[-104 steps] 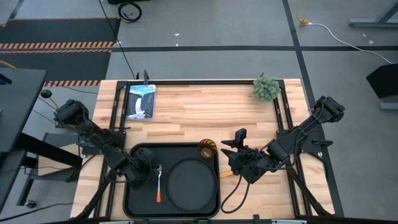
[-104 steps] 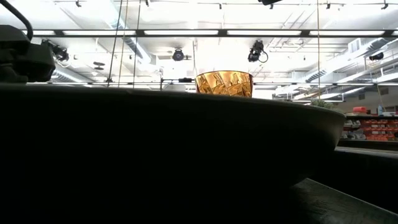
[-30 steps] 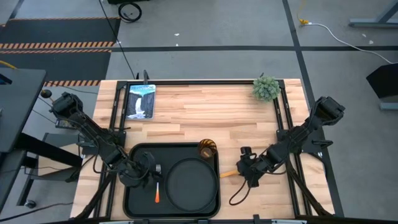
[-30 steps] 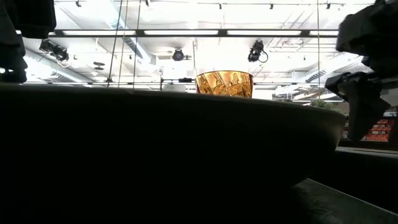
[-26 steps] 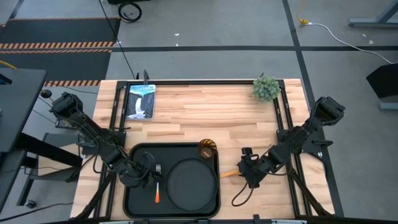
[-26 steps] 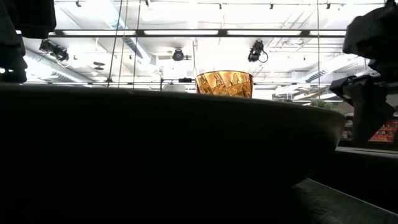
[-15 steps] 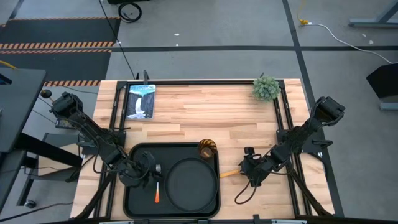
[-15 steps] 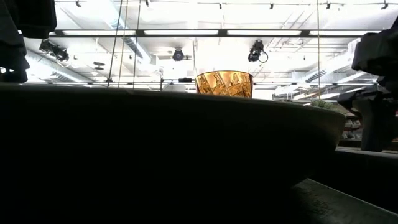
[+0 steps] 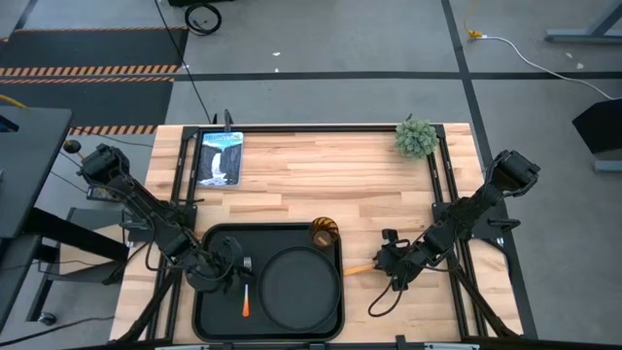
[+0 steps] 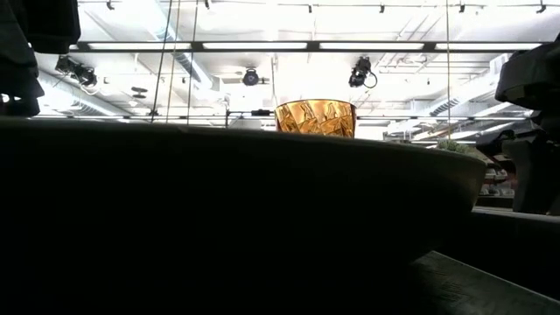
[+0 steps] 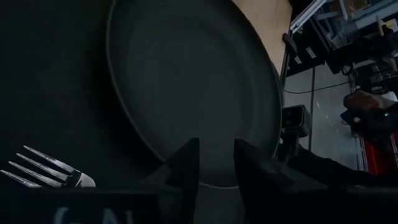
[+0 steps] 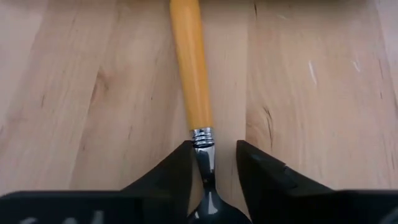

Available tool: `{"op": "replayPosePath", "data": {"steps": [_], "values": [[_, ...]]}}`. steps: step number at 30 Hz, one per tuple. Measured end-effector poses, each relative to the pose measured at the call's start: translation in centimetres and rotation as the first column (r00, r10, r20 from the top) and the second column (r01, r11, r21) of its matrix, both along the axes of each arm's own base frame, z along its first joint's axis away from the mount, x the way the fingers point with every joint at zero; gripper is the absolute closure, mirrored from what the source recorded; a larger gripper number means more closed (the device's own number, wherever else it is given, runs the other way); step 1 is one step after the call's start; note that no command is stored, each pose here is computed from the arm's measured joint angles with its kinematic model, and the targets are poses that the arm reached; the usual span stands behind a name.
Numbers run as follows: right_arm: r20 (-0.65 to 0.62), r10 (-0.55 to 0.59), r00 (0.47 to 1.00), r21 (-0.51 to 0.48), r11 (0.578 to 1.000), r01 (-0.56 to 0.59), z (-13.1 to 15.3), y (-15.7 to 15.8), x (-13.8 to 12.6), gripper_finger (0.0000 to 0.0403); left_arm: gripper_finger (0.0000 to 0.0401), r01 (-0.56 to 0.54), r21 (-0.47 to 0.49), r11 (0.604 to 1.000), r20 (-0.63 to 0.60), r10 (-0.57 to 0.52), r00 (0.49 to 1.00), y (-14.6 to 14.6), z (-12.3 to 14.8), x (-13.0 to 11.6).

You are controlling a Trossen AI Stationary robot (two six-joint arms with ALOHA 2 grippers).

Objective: Pick and place plate/cup/fork/spoon on tray
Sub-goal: Put the yellow spoon on the black serving tray

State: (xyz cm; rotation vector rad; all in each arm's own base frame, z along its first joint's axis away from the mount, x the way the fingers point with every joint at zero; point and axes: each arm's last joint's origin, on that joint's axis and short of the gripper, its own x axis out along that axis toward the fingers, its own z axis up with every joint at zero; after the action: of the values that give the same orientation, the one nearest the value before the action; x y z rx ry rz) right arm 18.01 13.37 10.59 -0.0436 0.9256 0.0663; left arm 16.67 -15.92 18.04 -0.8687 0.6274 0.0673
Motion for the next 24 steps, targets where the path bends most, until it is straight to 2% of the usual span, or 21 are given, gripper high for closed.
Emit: {"op": "replayPosePath", "data": {"steps": [7,11,15,20,24], "values": [[-0.003,0.0,1.0,-0.003,1.0,0.0,0.0,0.0,0.0,0.0341,0.0294,-0.002,0.003,1.0,0.002,0.002,1.0,0.0,0.0,0.0],[-0.015,0.01,1.0,-0.014,1.0,-0.011,0.2,0.1,0.1,0.0375,0.0294,0.005,0.045,0.999,0.054,-0.008,0.999,-0.1,0.3,0.2],[-0.077,0.051,0.996,-0.039,0.998,-0.054,1.1,0.6,0.6,0.038,0.0294,0.005,0.104,0.995,0.158,-0.021,0.987,-0.2,1.1,0.6],[-0.167,0.045,0.985,-0.093,0.994,-0.061,3.1,0.9,1.6,0.0376,0.0294,0.001,0.158,0.987,0.266,-0.043,0.963,-0.1,2.1,1.3],[-0.23,0.033,0.973,-0.138,0.988,-0.067,5.1,1.3,2.1,0.0395,0.0294,-0.01,0.195,0.981,0.318,-0.053,0.946,0.2,2.6,1.9]]}}
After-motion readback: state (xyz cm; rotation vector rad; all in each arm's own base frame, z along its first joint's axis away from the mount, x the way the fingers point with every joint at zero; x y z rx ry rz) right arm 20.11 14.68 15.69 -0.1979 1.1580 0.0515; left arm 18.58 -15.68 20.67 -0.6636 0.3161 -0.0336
